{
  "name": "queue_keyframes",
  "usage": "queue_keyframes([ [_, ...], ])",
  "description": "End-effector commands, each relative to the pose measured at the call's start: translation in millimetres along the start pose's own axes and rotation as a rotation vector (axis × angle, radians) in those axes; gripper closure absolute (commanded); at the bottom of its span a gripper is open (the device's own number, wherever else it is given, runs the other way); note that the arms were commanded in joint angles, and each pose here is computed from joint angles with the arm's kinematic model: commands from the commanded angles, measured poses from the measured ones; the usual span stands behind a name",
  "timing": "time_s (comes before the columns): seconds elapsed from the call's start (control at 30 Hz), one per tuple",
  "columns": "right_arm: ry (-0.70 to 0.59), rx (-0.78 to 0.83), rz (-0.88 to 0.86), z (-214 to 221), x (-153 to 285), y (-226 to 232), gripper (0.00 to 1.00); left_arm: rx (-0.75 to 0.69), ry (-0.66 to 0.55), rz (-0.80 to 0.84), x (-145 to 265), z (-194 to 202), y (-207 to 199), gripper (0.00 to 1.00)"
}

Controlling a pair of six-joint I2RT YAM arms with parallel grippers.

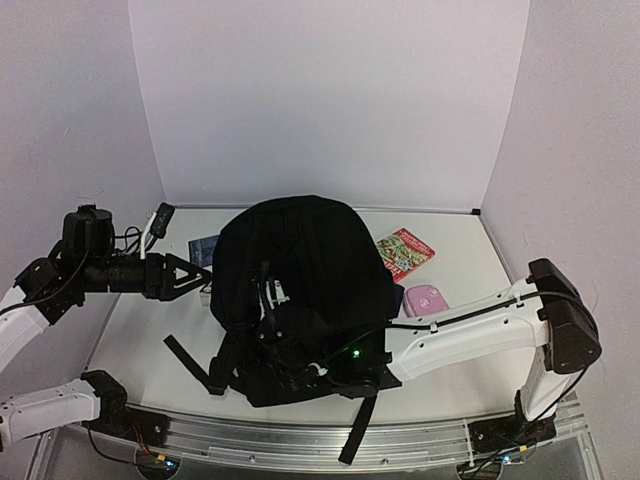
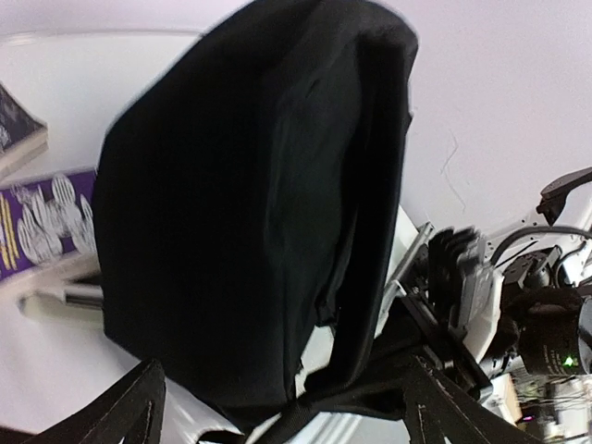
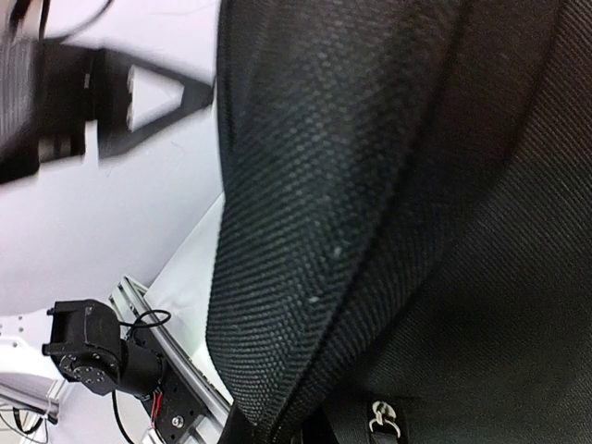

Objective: Pack the student bag
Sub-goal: Unzip the student bag at the center of the board.

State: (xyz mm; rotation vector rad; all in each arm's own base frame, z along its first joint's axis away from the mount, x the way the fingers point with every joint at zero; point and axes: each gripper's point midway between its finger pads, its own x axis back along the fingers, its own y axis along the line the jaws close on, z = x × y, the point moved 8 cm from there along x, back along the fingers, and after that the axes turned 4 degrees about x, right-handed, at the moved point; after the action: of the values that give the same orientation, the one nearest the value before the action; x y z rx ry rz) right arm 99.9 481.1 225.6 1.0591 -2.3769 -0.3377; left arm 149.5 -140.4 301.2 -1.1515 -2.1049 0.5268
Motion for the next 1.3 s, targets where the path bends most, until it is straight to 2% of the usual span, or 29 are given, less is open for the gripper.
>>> queue_keyframes([
  [0.0, -0.090, -0.121, 0.009, -20, 15, 2, 1.00, 0.136, 0.070, 0.041, -4, 23, 7, 0.11],
  [0.27, -0.118, -0.206, 0.002, -22, 23, -4, 1.00, 0.208, 0.120, 0.149, -11, 36, 7, 0.12],
  [0.57, -0.154, -0.289, 0.012, -30, 24, -8, 1.00, 0.227, 0.202, 0.179, -19, 56, 12, 0.16],
  [0.97, -0.195, -0.296, 0.004, -45, 23, -6, 1.00, 0.181, 0.254, 0.133, -51, 65, 9, 0.24],
  [1.03, -0.196, -0.298, 0.004, -46, 22, -6, 1.00, 0.161, 0.257, 0.120, -56, 68, 8, 0.27],
  [1.2, -0.192, -0.300, -0.004, -46, 22, -6, 1.00, 0.127, 0.232, 0.099, -61, 67, 8, 0.43],
  [1.27, -0.190, -0.303, -0.011, -46, 22, -5, 1.00, 0.119, 0.235, 0.080, -66, 67, 10, 0.44],
])
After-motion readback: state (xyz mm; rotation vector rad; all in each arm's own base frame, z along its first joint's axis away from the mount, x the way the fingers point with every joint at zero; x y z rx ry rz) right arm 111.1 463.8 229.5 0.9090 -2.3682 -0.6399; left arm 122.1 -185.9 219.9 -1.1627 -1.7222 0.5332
